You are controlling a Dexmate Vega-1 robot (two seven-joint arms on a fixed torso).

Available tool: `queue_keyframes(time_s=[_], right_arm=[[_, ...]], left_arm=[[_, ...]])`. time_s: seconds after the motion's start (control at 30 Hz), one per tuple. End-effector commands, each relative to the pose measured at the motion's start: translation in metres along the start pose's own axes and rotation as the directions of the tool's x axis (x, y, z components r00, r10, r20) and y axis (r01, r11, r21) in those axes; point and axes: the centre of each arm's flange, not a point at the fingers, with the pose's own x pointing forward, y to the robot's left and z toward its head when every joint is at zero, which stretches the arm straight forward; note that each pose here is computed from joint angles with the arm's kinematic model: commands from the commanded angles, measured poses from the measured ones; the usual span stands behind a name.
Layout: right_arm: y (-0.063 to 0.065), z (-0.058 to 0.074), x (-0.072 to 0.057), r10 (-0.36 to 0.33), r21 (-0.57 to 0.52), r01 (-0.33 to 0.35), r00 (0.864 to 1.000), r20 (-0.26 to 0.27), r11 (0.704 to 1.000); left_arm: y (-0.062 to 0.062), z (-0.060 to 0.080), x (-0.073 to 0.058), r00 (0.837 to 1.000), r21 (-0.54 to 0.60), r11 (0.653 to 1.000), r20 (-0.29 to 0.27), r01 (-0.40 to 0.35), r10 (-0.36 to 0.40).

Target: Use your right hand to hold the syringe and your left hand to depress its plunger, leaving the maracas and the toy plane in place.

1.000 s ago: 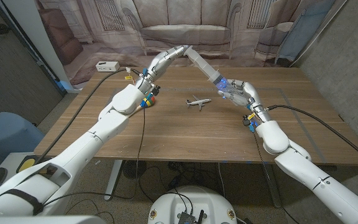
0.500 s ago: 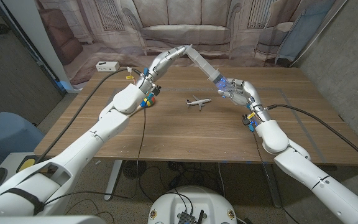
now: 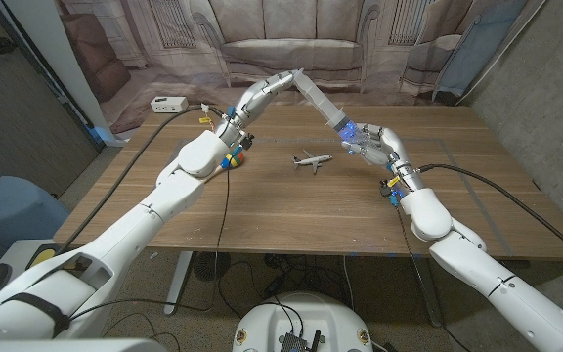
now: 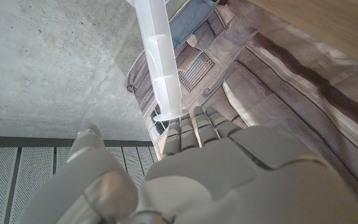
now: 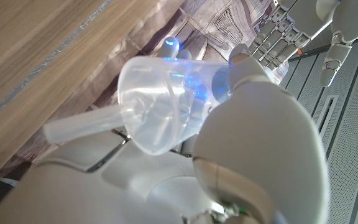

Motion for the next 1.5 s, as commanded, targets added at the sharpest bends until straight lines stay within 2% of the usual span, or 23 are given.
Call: queue_keyframes(time_s=[0.03,0.83,1.5], right_arm=[[0.001,0.001,0.003,0.0,-0.001,0.0,1.0,0.008,1.0],[-0.002,0.004,0.008,-0.012,-0.006,0.012,1.0,0.02,1.0],[-0.002,0.009,0.008,0.001,-0.016,0.0,1.0,0.024,1.0]], left_arm=[[-0.003,-0.001,0.003,1.0,-0.003,1.0,-0.002,0.02,-0.02],[-0.012,-0.005,0.01,0.998,-0.024,0.998,-0.003,0.061,-0.061],[-0.017,-0.003,0.009,0.997,-0.029,0.996,-0.001,0.08,-0.08]])
